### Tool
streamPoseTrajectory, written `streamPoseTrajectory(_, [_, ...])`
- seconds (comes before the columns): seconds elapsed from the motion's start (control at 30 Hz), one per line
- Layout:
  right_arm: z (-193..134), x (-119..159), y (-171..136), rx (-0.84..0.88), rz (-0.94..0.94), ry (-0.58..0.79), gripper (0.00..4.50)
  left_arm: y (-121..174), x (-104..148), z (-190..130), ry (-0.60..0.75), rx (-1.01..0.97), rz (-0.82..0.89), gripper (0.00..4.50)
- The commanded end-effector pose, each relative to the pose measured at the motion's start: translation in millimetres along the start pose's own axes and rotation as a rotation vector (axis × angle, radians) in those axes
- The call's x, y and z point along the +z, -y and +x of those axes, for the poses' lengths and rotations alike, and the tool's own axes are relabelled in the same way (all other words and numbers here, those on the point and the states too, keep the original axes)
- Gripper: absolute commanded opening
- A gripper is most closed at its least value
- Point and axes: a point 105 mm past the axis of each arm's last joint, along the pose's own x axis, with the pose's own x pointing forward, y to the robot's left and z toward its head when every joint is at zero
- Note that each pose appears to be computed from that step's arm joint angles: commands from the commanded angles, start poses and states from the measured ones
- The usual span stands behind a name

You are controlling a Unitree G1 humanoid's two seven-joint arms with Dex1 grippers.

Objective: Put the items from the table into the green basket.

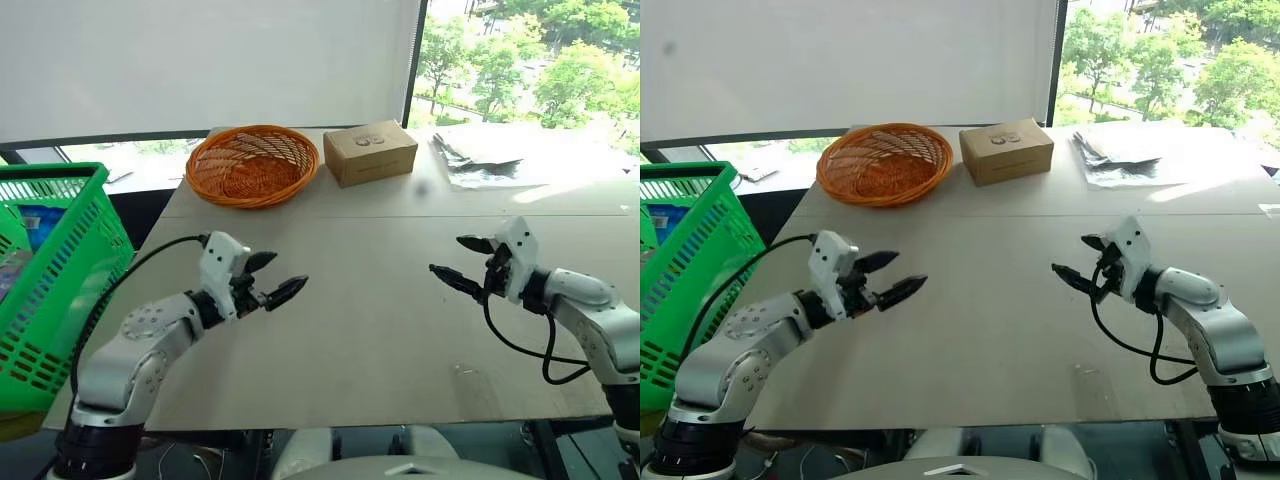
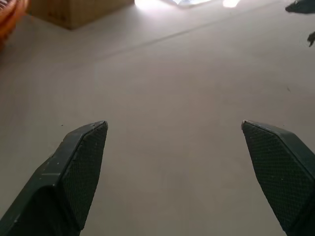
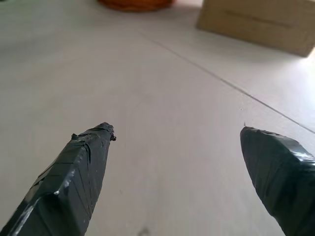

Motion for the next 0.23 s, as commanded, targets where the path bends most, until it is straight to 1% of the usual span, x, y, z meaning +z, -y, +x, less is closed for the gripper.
streamPoseTrajectory(0.03, [-11.7,8.6,14.6,-0.061,-0.05,0.06,4.5,-0.3,7.5,3.9,0.051,0.012,0.077,4.49])
streamPoseTrajectory(0.17, [-19.5,-1.7,15.2,-0.059,-0.038,0.05,4.5,2.8,6.8,7.9,0.075,0.009,0.078,4.49])
streamPoseTrajectory(0.23, [-19.8,-2.3,15.2,-0.057,-0.025,0.06,4.5,5.9,0.8,11.1,0.063,0.001,0.079,4.49])
